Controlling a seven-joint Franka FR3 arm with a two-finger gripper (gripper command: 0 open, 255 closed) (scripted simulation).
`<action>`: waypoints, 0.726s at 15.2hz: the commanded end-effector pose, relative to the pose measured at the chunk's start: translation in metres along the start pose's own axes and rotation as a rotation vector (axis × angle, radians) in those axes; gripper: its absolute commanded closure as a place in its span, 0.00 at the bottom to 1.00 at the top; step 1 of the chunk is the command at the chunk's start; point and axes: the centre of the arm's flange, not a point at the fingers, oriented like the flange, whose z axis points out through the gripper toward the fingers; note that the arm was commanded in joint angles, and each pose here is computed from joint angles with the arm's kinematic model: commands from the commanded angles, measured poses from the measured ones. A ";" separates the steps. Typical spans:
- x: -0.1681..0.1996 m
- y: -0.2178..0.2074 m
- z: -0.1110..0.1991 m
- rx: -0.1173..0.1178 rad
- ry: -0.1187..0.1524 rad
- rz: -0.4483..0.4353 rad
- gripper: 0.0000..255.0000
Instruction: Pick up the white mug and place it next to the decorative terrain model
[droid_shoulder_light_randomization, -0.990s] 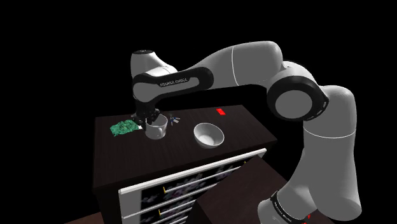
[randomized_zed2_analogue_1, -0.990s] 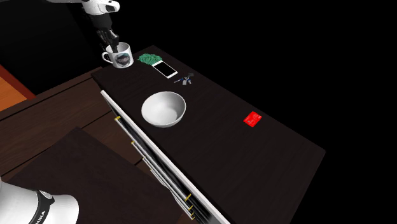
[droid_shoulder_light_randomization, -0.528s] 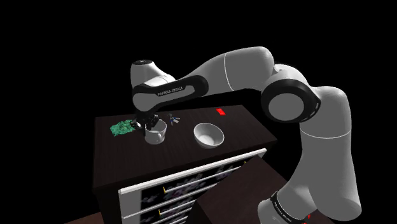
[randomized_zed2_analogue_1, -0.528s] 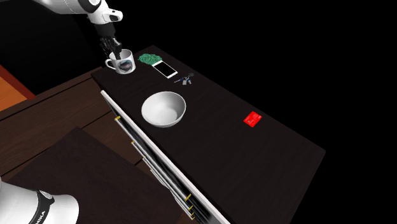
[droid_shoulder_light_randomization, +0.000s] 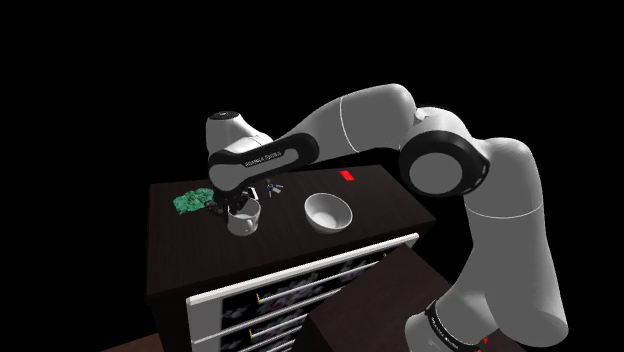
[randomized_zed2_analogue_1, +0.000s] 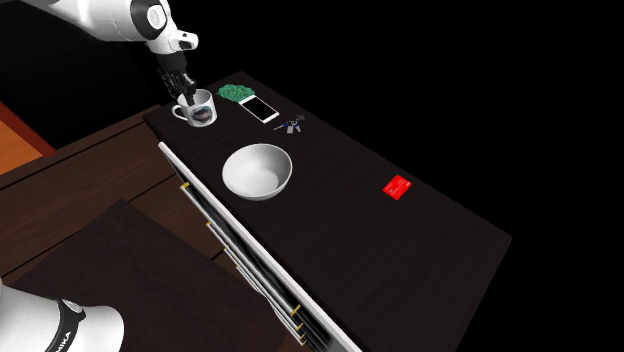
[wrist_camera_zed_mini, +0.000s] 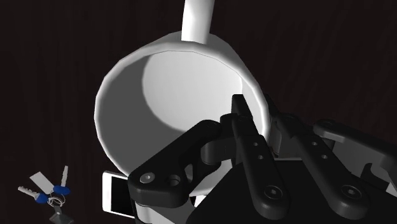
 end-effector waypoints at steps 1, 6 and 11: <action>0.001 -0.001 0.011 0.000 0.001 0.000 1.00; 0.002 -0.002 0.037 0.000 0.001 0.000 1.00; 0.003 -0.003 0.052 0.000 0.001 0.000 1.00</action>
